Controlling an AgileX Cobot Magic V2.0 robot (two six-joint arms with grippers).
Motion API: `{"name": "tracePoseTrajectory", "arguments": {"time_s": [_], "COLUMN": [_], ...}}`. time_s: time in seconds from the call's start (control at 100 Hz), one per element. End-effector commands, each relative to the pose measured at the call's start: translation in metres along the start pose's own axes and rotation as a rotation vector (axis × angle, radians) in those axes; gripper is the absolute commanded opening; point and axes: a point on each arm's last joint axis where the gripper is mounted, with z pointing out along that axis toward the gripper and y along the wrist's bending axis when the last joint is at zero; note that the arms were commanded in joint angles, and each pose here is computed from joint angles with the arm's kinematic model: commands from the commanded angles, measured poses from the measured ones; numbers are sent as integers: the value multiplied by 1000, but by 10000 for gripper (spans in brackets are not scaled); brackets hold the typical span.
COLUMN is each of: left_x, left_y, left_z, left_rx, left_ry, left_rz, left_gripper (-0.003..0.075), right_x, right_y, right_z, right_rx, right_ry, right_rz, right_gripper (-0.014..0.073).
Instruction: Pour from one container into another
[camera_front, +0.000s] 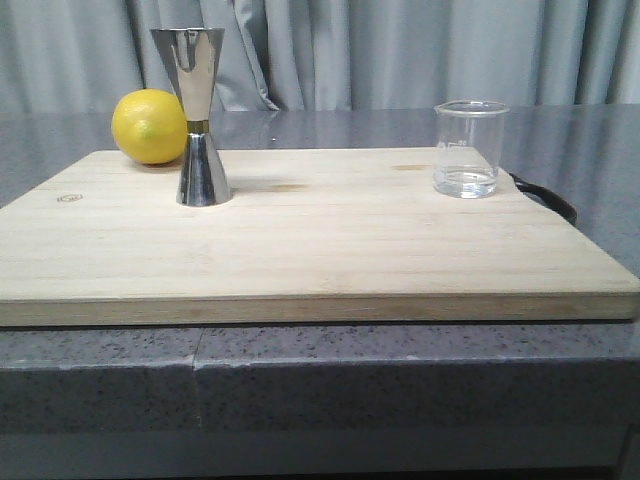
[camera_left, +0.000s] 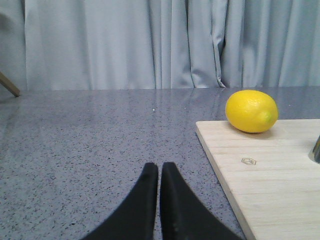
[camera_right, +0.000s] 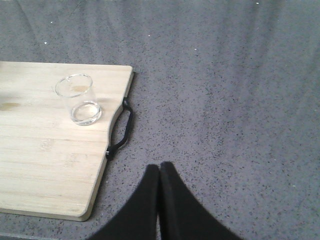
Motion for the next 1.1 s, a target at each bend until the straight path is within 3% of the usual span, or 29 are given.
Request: {"name": "tracePoseTrajectory", "arguments": {"time_s": [0.0,0.31,0.42,0.6,0.74,0.92,1.09], "left_x": [3,3,3,3,3,3,3], "left_y": [1,1,1,1,1,1,1], "left_z": [-1,-1,-1,-1,-1,-1,-1], "left_rx": [-2,-2,-2,-2,-2,-2,-2], "left_ry": [-73,-73,-73,-73,-73,-73,-71], "left_rz": [-17,-17,-17,-17,-17,-17,-17], "left_gripper": [-19,-19,-19,-19,-19,-19,-19], "right_x": [-13,-12,-5,34,74,118,132], "right_y": [0,-1,-3,-6,-9,-12,-13], "right_z": [-3,-2,-3,11,24,41,50], "right_rx": [7,10,39,69,92,127,120], "right_ry": [-88,-88,-157,-367,-495,-535,-530], "right_rz": [-7,-10,-24,-10,74,101,101], "right_gripper": [-70,-70,-70,-70,-70,-70,-70]}}
